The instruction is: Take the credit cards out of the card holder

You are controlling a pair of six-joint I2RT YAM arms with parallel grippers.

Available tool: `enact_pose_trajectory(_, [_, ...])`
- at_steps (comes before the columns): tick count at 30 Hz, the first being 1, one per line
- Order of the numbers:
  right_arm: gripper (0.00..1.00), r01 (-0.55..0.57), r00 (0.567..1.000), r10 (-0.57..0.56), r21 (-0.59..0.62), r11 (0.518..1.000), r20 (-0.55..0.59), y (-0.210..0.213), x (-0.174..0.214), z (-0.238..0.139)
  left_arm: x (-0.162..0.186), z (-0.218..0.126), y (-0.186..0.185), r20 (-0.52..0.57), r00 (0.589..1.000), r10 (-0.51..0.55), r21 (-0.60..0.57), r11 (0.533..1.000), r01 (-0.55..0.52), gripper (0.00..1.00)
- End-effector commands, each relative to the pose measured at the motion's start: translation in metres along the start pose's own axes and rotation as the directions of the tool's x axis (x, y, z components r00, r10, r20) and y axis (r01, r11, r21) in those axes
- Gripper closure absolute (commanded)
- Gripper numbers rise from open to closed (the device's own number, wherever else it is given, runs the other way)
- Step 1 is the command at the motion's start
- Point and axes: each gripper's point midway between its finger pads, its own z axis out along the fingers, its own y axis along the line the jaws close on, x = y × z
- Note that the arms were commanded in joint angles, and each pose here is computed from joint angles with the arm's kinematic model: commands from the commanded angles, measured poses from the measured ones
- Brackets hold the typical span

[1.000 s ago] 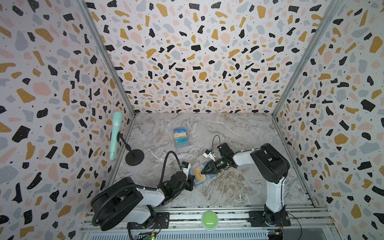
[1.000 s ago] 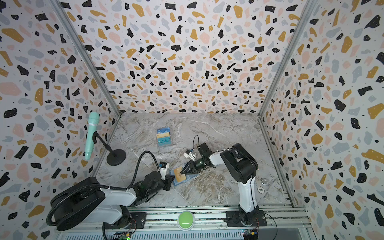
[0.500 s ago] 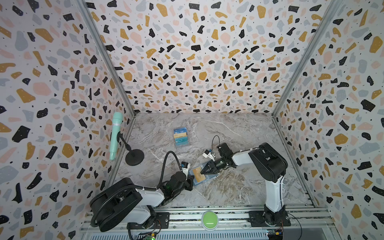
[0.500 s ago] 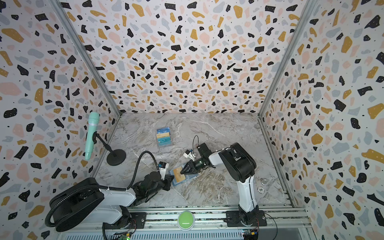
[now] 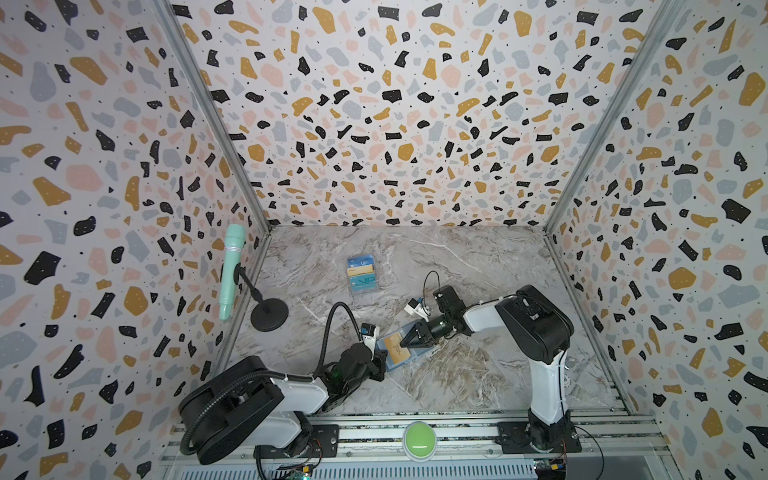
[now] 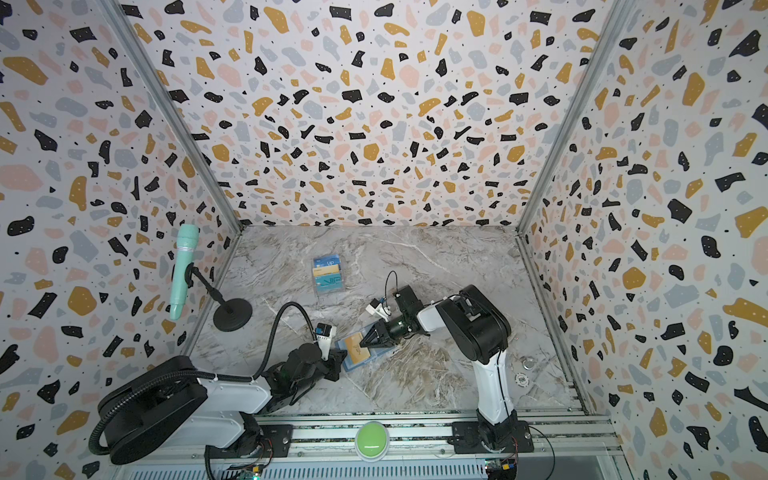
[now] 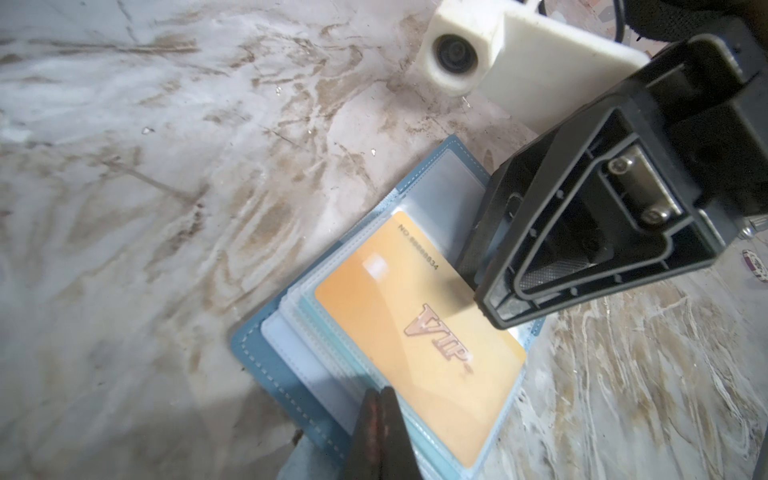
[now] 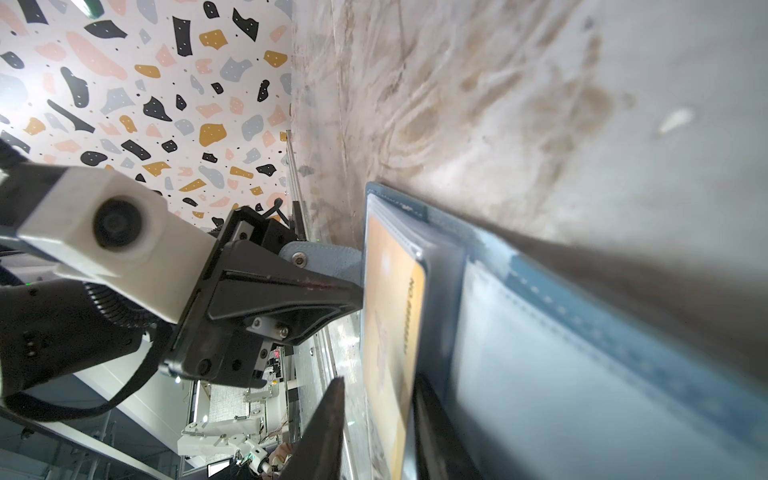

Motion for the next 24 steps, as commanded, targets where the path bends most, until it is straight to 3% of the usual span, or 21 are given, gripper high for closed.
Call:
enact_pose_trajectory(1, [0.71, 0.052, 0.995, -0.062, -0.116, 0.992, -0.079, 0.027, 0.017, 0.012, 0.024, -0.003, 0.010, -0.080, 0.997, -0.001, -0.023, 1.000, -0.001, 0.99])
enact_pose_trajectory(24, [0.80, 0.051, 0.999, -0.054, -0.163, 0.985, -0.010, 0.029, 0.010, -0.010, 0.026, -0.005, 0.017, -0.083, 0.997, -0.003, -0.056, 0.998, -0.002, 0.99])
